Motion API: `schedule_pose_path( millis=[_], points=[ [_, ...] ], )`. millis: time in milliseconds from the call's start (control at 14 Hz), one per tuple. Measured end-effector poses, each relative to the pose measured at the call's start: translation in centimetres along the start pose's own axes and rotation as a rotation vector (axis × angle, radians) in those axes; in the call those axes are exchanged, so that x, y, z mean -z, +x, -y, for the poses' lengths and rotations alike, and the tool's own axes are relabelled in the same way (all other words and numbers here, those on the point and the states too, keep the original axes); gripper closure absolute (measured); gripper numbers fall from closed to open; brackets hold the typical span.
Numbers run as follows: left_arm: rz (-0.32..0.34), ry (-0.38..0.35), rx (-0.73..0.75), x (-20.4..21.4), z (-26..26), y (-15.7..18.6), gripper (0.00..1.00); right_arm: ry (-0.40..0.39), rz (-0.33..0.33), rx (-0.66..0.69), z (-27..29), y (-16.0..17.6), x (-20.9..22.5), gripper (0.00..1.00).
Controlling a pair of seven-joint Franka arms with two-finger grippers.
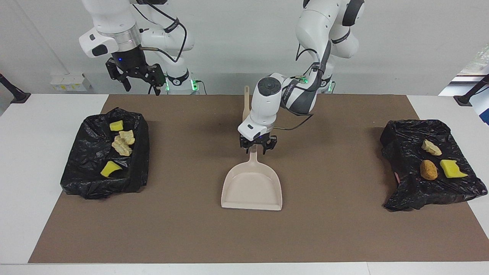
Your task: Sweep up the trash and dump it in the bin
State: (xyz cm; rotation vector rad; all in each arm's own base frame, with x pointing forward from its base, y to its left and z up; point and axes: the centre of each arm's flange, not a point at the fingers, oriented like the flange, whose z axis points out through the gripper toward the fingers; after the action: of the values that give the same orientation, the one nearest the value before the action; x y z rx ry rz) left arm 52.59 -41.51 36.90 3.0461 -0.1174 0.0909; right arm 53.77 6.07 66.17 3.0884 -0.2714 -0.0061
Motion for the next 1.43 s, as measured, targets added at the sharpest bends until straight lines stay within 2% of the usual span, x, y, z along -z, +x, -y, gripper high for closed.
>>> schedule_pose_path(
  millis=[71,143,286,429,929,1143,1429],
  points=[
    [-0.014,-0.005,0.018,0.8,1.0,0.8,0.06,0.0,0.0,0.0,0.0,0.0,0.0,0.0],
    [-0.03,-0.011,0.04,1.9,2.1,1.7,0.0,0.0,0.0,0.0,0.0,0.0,0.0,0.0],
    [-0.056,-0.018,0.089,4.1,5.0,3.5,0.0,0.0,0.0,0.0,0.0,0.0,0.0,0.0],
    [-0.054,-0.007,0.125,5.6,8.6,5.1,0.0,0.0,0.0,0.0,0.0,0.0,0.0,0.0],
    [-0.072,0.024,0.073,10.0,23.1,9.5,0.0,0.0,0.001,0.0,0.0,0.0,0.0,0.0],
    [-0.057,0.037,0.026,11.5,28.5,9.9,0.0,0.0,0.001,0.0,0.0,0.0,0.0,0.0],
    [-0.007,0.049,-0.064,15.3,34.8,8.5,0.0,0.0,0.001,0.0,0.0,0.0,0.0,0.0]
  ],
)
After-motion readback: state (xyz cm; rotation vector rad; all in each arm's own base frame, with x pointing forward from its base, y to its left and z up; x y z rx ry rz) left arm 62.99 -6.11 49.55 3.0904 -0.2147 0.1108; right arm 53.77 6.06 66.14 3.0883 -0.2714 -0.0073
